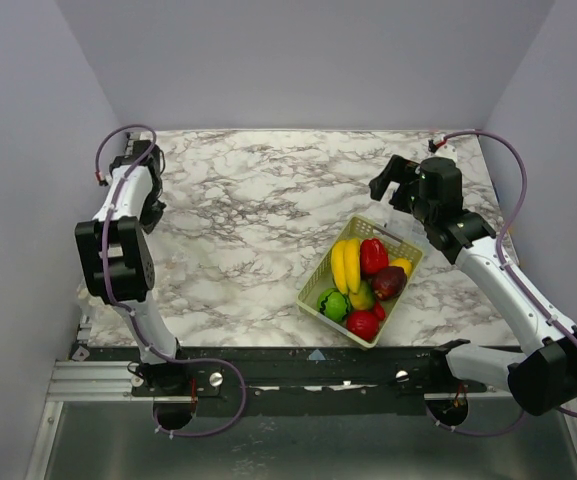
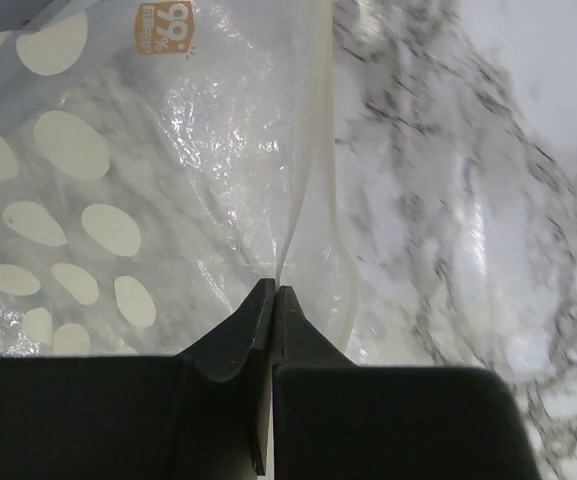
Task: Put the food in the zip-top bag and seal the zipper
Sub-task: Pick up the zipper food storage bag at the corner of the board, then open the zipper of the food storage bag at the center of the board.
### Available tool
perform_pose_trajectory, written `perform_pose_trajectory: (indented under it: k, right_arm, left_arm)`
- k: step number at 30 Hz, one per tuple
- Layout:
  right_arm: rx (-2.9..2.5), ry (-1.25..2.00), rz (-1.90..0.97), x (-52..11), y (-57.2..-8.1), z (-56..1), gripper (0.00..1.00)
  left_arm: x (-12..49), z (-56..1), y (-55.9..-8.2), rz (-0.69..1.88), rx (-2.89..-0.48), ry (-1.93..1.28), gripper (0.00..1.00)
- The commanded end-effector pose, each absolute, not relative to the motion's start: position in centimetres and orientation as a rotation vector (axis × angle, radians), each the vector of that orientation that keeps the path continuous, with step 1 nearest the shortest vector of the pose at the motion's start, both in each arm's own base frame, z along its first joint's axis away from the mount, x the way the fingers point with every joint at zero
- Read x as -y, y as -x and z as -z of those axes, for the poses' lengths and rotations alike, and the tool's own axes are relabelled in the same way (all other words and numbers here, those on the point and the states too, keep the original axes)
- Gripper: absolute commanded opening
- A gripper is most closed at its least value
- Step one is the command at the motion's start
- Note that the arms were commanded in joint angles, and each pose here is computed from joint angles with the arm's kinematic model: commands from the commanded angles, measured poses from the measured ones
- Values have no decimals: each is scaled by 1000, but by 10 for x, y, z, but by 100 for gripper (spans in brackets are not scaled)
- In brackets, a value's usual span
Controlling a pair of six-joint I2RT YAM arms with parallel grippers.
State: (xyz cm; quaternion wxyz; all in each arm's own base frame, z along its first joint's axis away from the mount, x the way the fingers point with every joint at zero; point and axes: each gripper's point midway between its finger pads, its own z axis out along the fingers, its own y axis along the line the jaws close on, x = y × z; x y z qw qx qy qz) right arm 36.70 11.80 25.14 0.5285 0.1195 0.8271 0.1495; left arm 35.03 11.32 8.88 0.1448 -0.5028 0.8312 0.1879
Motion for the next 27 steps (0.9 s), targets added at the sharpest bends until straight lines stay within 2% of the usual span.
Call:
perform_pose_trajectory:
  k: [1,8,13,18,20,27]
  right_arm:
    - [-1996,-308,-410,-125,-363,-248,100]
    - [-2105,-351,-529,-163,-366,-225,100]
    - [-2145,-267,-644,-227,-352,-222,100]
    - [-2130,-185,-848,-294,-329,-226,100]
    - [-2127,-160,-926,-315,-320,-225,100]
    - [-2175,-157,-1049,-365,-306,-203,84]
  left_arm:
    - [-47,-118,-372,-329,-2424,1210,0]
    - [41,-165,-373,-48,-2455,827,0]
    - [78,-189,-354,184,-2452,483,0]
    - [118,-199,-337,440,-2342,179,0]
    - [128,-204,-331,464,-2298,80,0]
    - [148,-223,-314,526,-2244,-15,0]
